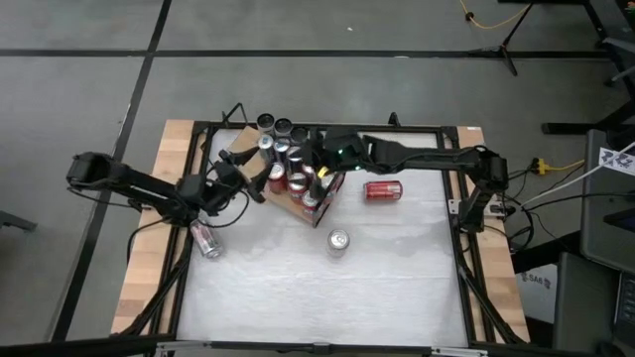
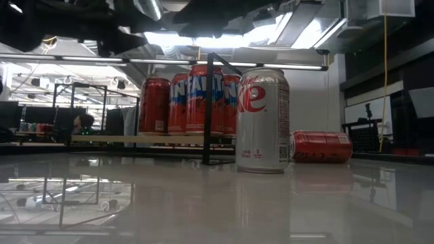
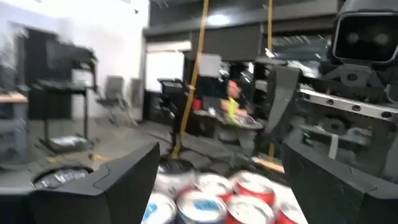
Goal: Pick and place cans onto a shelf
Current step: Put the bottom red/black soda can on the shelf, then put the red/black soda can on the shelf aligned with the other red/black soda cans
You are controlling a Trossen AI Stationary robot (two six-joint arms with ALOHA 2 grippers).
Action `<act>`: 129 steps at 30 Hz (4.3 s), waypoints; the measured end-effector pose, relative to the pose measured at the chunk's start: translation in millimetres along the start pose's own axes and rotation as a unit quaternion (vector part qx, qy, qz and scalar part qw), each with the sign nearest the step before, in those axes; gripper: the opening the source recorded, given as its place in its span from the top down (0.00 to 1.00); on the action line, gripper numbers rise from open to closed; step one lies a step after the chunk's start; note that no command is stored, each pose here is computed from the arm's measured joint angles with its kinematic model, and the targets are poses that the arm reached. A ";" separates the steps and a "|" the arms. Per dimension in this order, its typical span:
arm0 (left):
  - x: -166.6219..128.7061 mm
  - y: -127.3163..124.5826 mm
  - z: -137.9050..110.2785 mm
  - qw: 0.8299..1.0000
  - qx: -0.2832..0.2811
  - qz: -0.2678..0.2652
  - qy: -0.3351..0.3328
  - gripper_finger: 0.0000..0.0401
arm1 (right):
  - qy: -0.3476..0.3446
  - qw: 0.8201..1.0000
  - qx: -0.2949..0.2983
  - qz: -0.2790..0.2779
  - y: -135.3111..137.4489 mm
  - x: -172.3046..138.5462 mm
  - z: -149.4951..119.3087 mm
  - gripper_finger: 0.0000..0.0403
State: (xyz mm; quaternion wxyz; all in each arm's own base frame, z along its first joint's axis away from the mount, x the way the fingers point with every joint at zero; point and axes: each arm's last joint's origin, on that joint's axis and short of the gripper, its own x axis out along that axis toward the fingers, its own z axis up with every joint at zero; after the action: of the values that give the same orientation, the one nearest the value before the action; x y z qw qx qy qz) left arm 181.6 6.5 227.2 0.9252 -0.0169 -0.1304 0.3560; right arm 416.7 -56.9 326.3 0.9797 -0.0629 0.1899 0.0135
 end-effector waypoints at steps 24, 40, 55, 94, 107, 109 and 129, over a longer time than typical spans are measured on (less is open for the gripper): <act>-34.5 41.4 -17.5 0.976 0.017 0.030 0.214 0.18 | 0.013 0.994 -0.007 -0.113 14.9 54.5 -30.6 0.21; -17.4 47.2 -41.8 0.961 -0.011 0.125 0.248 0.18 | 0.033 0.991 -0.010 -0.129 14.9 66.0 -43.5 0.21; -11.1 40.0 -49.4 0.960 -0.025 0.090 0.262 0.18 | 0.061 0.986 -0.016 -0.155 13.7 65.2 -47.9 0.21; -17.5 33.2 -46.9 0.964 0.032 0.083 0.252 0.18 | 0.114 0.977 -0.076 -0.165 28.0 25.4 8.0 0.21; -25.8 35.5 -17.0 0.979 0.013 -0.001 0.204 0.18 | 0.206 0.967 0.008 -0.148 34.7 -89.3 53.8 0.21; -27.7 34.5 -13.5 0.980 0.001 -0.023 0.199 0.18 | 0.227 0.962 0.019 -0.148 35.2 -108.2 53.4 0.21; -32.4 30.7 -9.5 0.979 -0.012 -0.058 0.194 0.18 | 0.323 0.936 0.124 -0.070 36.0 -193.1 -103.9 0.21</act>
State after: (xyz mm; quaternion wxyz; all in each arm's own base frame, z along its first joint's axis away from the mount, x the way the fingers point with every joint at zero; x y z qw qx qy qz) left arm 140.8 8.5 206.8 0.9515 -0.0895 0.0470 0.2906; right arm 197.4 -35.0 298.6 0.8641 0.0446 0.4913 -0.0998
